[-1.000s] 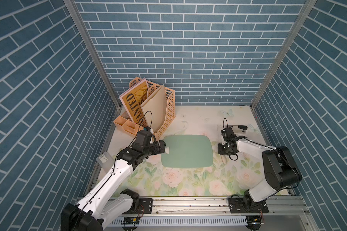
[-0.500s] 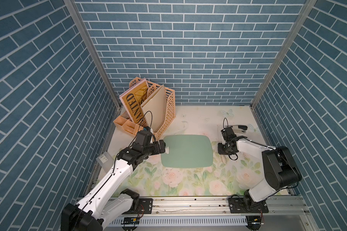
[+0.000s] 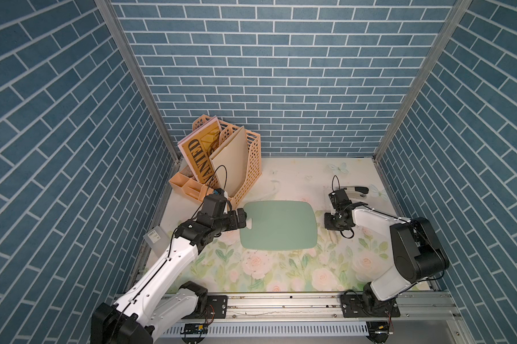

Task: Align the knife with the edge of the cutting board
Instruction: Pick up the knife at the center of the board, then place the knife at the edge of the cutting board.

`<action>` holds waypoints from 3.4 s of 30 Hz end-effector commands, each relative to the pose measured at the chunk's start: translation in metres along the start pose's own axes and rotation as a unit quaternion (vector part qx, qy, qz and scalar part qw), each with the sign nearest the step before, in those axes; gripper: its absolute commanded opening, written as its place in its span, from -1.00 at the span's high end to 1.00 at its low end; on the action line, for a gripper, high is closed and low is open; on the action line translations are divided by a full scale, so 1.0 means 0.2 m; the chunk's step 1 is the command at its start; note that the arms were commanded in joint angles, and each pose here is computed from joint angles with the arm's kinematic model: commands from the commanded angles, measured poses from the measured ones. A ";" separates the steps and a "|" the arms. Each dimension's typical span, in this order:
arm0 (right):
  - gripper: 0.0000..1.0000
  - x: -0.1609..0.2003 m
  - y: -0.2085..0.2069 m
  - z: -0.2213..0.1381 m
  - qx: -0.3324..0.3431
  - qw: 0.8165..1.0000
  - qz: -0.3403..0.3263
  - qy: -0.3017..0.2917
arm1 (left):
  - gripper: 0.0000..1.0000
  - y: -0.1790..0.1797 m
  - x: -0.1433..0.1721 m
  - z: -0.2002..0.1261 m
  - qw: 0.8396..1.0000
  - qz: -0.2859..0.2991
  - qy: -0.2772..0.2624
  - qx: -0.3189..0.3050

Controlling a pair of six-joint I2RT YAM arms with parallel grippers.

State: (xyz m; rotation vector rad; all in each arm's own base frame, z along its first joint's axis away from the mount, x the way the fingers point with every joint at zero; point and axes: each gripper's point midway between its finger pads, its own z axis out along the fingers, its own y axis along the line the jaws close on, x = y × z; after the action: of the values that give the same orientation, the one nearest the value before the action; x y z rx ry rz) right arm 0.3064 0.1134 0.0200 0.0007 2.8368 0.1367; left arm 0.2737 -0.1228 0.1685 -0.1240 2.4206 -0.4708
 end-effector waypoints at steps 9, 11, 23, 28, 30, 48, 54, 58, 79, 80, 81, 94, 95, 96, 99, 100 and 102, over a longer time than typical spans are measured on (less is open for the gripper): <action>1.00 -0.05 0.08 -0.08 0.008 1.000 0.003 -0.012 | -0.99 0.03 0.02 0.01 1.000 0.003 0.006 -0.011; 1.00 -0.06 0.10 -0.09 0.009 1.000 0.002 -0.012 | -0.99 0.03 0.03 0.02 1.000 0.004 0.008 -0.011; 1.00 -0.04 0.22 -0.18 0.004 1.000 0.004 -0.019 | -0.99 0.03 0.03 0.03 1.000 0.003 0.012 -0.012; 1.00 -0.01 0.32 -0.22 -0.001 1.000 0.002 -0.026 | -0.99 0.03 0.03 0.02 1.000 0.003 0.011 -0.011; 1.00 0.01 0.36 -0.23 0.001 1.000 -0.003 -0.029 | -0.99 0.04 0.03 0.02 1.000 0.003 0.010 -0.012; 1.00 0.15 0.57 -0.23 0.001 1.000 -0.006 -0.028 | -0.99 0.05 0.05 0.05 1.000 0.003 0.025 -0.019; 1.00 0.19 0.59 -0.23 0.007 1.000 -0.011 -0.025 | -0.99 0.05 0.05 0.05 0.999 0.003 0.026 -0.019; 1.00 0.23 0.61 -0.22 0.006 1.000 -0.016 -0.017 | -0.99 0.05 0.05 0.05 1.000 0.003 0.024 -0.018; 1.00 0.42 0.59 -0.16 0.019 0.999 -0.033 0.007 | -0.99 0.04 0.06 0.05 0.999 0.004 0.027 -0.015; 1.00 0.42 0.59 -0.16 0.019 0.999 -0.033 0.008 | -0.99 0.04 0.06 0.05 0.999 0.004 0.027 -0.016; 1.00 0.43 0.59 -0.16 0.020 0.999 -0.034 0.008 | -0.99 0.04 0.06 0.06 0.999 0.004 0.029 -0.016; 1.00 0.47 0.57 -0.14 0.021 0.999 -0.034 0.010 | -0.99 0.05 0.07 0.06 0.999 0.004 0.032 -0.019; 1.00 0.47 0.57 -0.14 0.021 0.999 -0.033 0.010 | -0.99 0.05 0.07 0.06 0.999 0.004 0.032 -0.019; 1.00 0.47 0.57 -0.14 0.019 0.999 -0.033 0.010 | -0.99 0.05 0.07 0.06 0.999 0.004 0.033 -0.019; 1.00 0.48 0.56 -0.13 0.021 0.999 -0.031 0.011 | -0.99 0.04 0.07 0.06 0.999 0.003 0.031 -0.018; 1.00 0.48 0.56 -0.13 0.022 0.999 -0.029 0.011 | -0.99 0.04 0.07 0.06 0.999 0.003 0.030 -0.018; 1.00 0.49 0.56 -0.13 0.020 0.999 -0.027 0.010 | -0.99 0.04 0.06 0.06 0.999 0.004 0.030 -0.018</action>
State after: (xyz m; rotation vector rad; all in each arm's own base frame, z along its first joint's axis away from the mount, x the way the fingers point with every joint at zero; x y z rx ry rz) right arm 0.2047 0.2274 0.0239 -0.1240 2.8740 0.0756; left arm 0.2749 -0.1243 0.1554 -0.1245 2.4672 -0.4563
